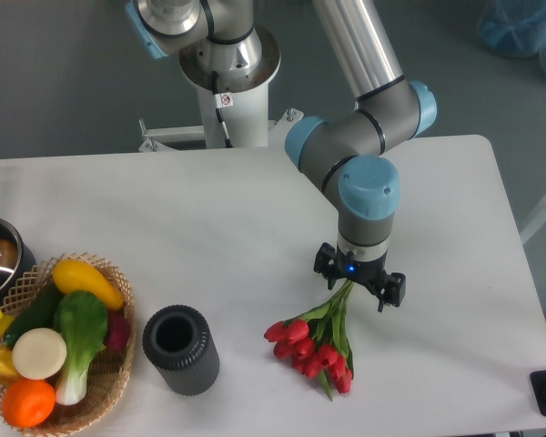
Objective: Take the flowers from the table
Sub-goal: 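Lower the open gripper down onto the tulip stems, then close the gripper around the tulip stems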
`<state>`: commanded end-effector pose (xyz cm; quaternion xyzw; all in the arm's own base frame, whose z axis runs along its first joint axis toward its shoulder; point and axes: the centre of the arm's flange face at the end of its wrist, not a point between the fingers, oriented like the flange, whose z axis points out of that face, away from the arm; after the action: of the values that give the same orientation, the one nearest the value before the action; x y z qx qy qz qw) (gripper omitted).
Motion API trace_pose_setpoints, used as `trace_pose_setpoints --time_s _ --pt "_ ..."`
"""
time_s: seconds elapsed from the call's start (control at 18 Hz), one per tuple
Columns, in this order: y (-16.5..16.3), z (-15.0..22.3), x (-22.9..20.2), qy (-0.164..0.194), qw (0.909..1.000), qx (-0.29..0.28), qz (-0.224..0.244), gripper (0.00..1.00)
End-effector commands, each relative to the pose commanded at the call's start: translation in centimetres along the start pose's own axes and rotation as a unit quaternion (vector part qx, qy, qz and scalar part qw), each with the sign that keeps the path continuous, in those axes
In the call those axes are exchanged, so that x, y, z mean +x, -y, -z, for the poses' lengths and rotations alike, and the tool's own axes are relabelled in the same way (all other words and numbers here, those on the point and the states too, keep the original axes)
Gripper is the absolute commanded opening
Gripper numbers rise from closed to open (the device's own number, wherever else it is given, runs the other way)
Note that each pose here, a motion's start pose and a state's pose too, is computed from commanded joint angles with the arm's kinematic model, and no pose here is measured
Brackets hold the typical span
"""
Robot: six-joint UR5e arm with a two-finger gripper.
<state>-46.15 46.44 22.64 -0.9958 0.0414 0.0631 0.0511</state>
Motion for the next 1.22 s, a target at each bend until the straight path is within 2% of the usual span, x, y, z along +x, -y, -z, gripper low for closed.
trace_pose_setpoints --time_s 0.44,0.67,0.83,0.89,1.11,1.17,1.22 --pt "0.8 -1.0 1.0 -0.015 0.9999 0.007 -0.003 1.0" --pt "2.4 -1.8 3.2 -0.025 0.9997 0.004 -0.007 1.0" --pt "2.7 -2.8 2.7 -0.028 0.9996 0.002 -0.004 1.0" --pt "2.8 -3.0 2.6 -0.028 0.9996 0.001 -0.005 0.96" --pt "2.8 -2.9 2.6 -0.028 0.9996 0.001 -0.004 0.28" --pt "2.8 -3.0 2.7 -0.029 0.9996 0.001 0.001 0.15" --pt "2.8 -2.8 2.6 -0.028 0.9995 0.002 0.014 0.15"
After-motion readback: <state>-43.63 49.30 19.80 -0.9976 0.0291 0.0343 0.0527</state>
